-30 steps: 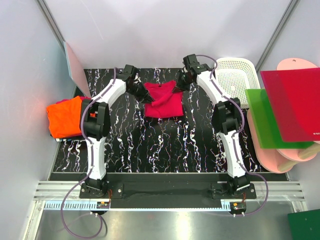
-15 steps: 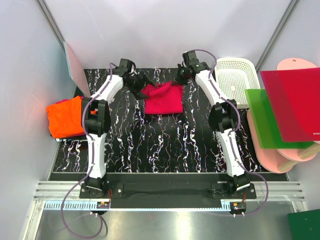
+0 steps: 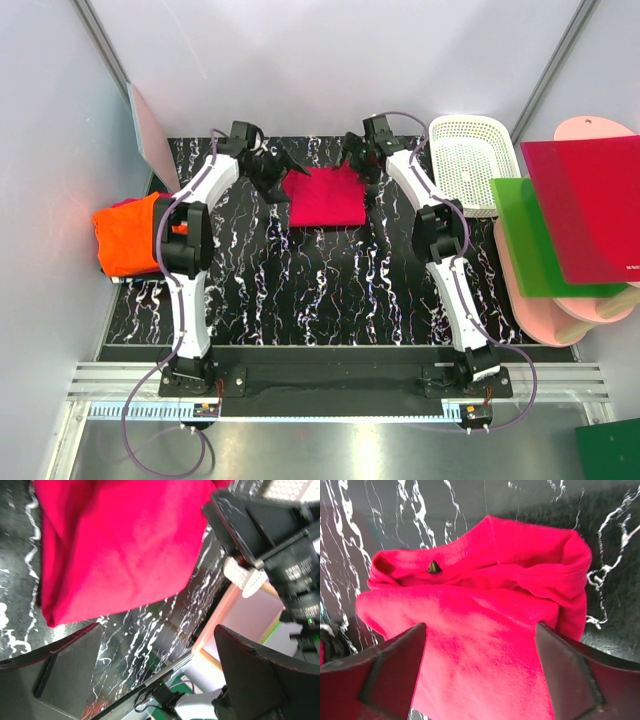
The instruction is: Fold and stack the t-shirts
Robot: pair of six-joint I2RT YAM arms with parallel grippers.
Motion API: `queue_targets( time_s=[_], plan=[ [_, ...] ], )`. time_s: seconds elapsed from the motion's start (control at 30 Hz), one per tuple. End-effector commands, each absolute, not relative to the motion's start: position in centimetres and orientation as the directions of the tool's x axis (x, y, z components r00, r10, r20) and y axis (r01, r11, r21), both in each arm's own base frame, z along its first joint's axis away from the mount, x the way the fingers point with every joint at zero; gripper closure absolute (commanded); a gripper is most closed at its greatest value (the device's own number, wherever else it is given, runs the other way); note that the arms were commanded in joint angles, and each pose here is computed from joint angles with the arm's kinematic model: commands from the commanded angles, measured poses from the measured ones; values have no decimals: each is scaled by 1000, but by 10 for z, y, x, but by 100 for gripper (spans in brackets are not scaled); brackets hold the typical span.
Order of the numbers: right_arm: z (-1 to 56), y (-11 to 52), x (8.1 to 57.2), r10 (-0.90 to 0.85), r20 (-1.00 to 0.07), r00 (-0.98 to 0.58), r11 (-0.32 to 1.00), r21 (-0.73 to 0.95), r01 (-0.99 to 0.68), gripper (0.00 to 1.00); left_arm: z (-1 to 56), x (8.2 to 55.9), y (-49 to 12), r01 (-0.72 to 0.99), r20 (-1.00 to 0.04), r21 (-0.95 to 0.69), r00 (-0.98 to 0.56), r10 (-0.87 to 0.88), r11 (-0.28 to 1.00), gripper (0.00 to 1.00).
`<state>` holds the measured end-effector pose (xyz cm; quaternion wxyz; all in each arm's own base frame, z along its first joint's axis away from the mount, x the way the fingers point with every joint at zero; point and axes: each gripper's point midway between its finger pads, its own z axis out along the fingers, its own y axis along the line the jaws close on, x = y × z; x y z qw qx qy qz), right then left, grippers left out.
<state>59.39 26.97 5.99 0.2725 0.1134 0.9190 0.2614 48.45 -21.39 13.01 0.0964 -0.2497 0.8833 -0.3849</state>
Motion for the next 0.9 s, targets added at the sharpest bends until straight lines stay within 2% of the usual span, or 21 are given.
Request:
queue_targets(
  time_s=[0.0,0.03,0.07,0.13,0.17,0.23,0.27,0.3,0.33,0.37,0.4,0.5,0.57,0.8,0.87],
  plan=[
    [136,260,616,372,-604,-705,841,540,-19,0,177,487,-228,-193,-90,-817,-888,-452,543,1],
    [168,257,619,386,-648,-656,839,542,-43,0,178,490,-234,-167,-94,-835,-896,-435,524,1],
    [176,256,618,386,-660,-645,841,539,-49,0,178,492,-238,-152,-99,-844,-899,-427,515,1],
    [192,250,613,390,-673,-628,844,534,-47,0,178,500,-251,-121,-100,-866,-909,-404,485,8],
    [194,249,611,390,-674,-627,845,533,-47,0,175,502,-255,-117,-97,-870,-912,-400,478,22],
    [194,246,604,381,-667,-640,848,528,-46,1,163,512,-263,-127,-79,-875,-914,-398,466,64],
    [192,244,602,378,-663,-646,850,525,-40,2,158,516,-262,-143,-68,-873,-911,-407,466,76],
    [179,241,597,372,-643,-670,856,516,-20,2,154,521,-261,-149,-68,-871,-907,-416,467,65],
    [184,238,591,374,-640,-671,856,516,-16,2,141,524,-257,-178,-60,-853,-900,-431,491,43],
    [183,233,589,378,-633,-675,857,515,-4,2,136,525,-250,-194,-67,-832,-895,-441,519,16],
    [170,228,582,376,-612,-696,862,506,20,2,131,527,-241,-187,-94,-813,-892,-441,551,1],
    [168,218,570,367,-603,-709,870,492,31,1,131,531,-218,-149,-190,-760,-880,-436,633,1],
    [171,216,563,353,-601,-717,873,488,21,1,120,528,-198,-179,-219,-680,-876,-431,711,1],
    [171,199,537,307,-592,-745,907,419,41,0,151,515,-160,-42,-440,-473,-854,-277,880,1],
    [170,196,532,300,-587,-752,911,410,44,0,146,506,-147,-36,-480,-371,-848,-225,928,1]
  ],
)
